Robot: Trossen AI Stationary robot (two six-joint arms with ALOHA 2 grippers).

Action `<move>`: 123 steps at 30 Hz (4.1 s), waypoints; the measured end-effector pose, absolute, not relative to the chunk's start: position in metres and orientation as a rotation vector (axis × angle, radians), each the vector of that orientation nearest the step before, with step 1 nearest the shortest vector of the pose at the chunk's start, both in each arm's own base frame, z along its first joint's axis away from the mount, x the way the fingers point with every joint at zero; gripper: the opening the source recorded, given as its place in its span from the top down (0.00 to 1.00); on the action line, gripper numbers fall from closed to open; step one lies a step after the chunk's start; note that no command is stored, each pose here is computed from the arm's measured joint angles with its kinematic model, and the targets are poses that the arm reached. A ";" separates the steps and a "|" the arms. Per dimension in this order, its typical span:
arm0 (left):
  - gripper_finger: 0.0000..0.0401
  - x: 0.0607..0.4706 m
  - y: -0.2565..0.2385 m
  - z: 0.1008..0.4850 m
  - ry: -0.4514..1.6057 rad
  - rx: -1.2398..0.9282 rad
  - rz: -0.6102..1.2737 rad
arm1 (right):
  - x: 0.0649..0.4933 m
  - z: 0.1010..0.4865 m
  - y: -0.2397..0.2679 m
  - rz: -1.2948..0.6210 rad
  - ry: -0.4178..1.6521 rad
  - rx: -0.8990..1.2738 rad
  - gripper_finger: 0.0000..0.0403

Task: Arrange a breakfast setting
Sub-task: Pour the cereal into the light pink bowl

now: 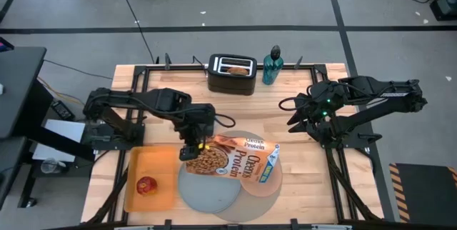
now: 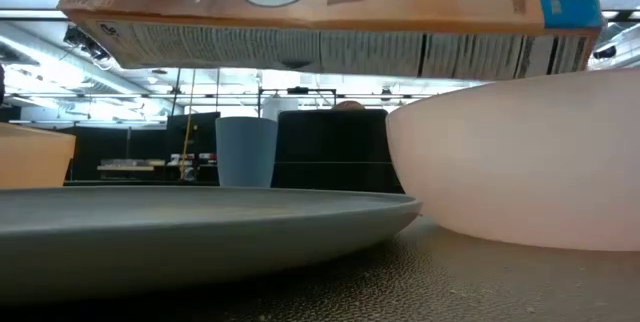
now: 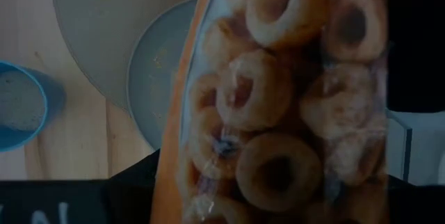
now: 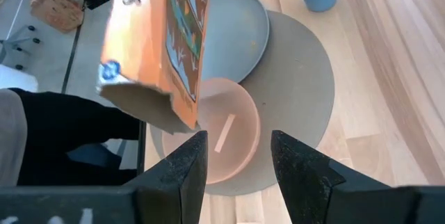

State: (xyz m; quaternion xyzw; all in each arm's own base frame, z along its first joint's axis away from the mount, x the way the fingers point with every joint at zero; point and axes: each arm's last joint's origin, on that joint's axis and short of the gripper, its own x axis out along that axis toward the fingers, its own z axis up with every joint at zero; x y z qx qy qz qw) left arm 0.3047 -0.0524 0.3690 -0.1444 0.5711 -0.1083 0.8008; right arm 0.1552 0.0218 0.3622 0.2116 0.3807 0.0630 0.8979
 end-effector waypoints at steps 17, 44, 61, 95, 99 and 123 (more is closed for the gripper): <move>0.47 0.320 -0.051 0.374 1.316 -0.291 -0.188 | 0.156 0.363 0.022 0.133 0.783 0.434 0.59; 0.47 0.326 -0.048 0.376 1.273 -0.415 -0.223 | 0.156 0.363 0.021 0.108 0.769 0.423 0.59; 0.47 0.321 -0.050 0.375 1.335 -0.460 -0.193 | 0.159 0.365 0.020 0.099 0.729 0.400 0.59; 0.47 0.321 -0.043 0.374 1.325 -0.407 -0.178 | 0.159 0.365 0.020 0.095 0.729 0.398 0.59; 0.47 0.322 -0.043 0.374 1.317 -0.413 -0.183 | 0.159 0.365 0.020 0.095 0.729 0.398 0.59; 0.47 0.323 -0.042 0.375 1.310 -0.416 -0.194 | 0.159 0.365 0.020 0.081 0.725 0.394 0.59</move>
